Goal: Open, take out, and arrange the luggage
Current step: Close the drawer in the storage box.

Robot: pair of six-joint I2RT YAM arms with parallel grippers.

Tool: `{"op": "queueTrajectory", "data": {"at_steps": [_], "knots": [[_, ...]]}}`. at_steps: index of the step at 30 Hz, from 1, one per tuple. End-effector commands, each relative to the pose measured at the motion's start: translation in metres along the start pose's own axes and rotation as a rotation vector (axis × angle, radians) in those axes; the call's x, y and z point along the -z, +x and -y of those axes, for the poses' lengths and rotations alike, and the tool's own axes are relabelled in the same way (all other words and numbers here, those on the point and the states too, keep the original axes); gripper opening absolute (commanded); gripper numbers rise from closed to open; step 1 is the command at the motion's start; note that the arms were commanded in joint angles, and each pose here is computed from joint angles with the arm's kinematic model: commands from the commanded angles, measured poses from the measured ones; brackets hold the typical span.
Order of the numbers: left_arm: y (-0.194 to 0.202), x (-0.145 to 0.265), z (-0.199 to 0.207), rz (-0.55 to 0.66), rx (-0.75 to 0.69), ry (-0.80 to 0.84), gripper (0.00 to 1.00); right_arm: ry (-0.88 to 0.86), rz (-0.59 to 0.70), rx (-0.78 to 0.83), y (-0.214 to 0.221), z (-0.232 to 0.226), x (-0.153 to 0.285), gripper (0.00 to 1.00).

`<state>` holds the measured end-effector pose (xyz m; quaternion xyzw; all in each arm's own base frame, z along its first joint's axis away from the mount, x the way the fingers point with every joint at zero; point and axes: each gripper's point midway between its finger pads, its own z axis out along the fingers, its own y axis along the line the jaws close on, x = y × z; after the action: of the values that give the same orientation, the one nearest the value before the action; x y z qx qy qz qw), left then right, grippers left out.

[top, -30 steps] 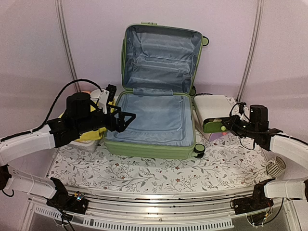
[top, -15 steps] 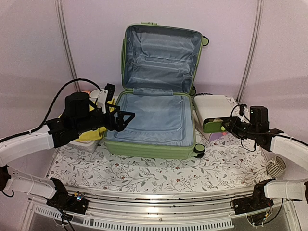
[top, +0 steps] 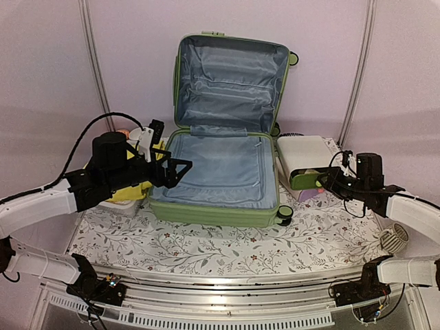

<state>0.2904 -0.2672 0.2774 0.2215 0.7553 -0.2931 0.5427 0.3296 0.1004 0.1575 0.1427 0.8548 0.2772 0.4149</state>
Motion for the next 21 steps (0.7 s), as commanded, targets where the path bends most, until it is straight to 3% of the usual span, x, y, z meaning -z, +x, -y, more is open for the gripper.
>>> {"op": "queueTrajectory", "data": {"at_steps": [1,21], "knots": [[-0.005,0.001,-0.003,0.022,-0.002,-0.007,0.98,0.021,0.007,0.008,0.002,0.007,0.002,0.41],[0.002,-0.007,-0.004,0.005,0.003,-0.005,0.98,-0.003,-0.009,-0.037,0.01,0.024,-0.002,0.41]]}}
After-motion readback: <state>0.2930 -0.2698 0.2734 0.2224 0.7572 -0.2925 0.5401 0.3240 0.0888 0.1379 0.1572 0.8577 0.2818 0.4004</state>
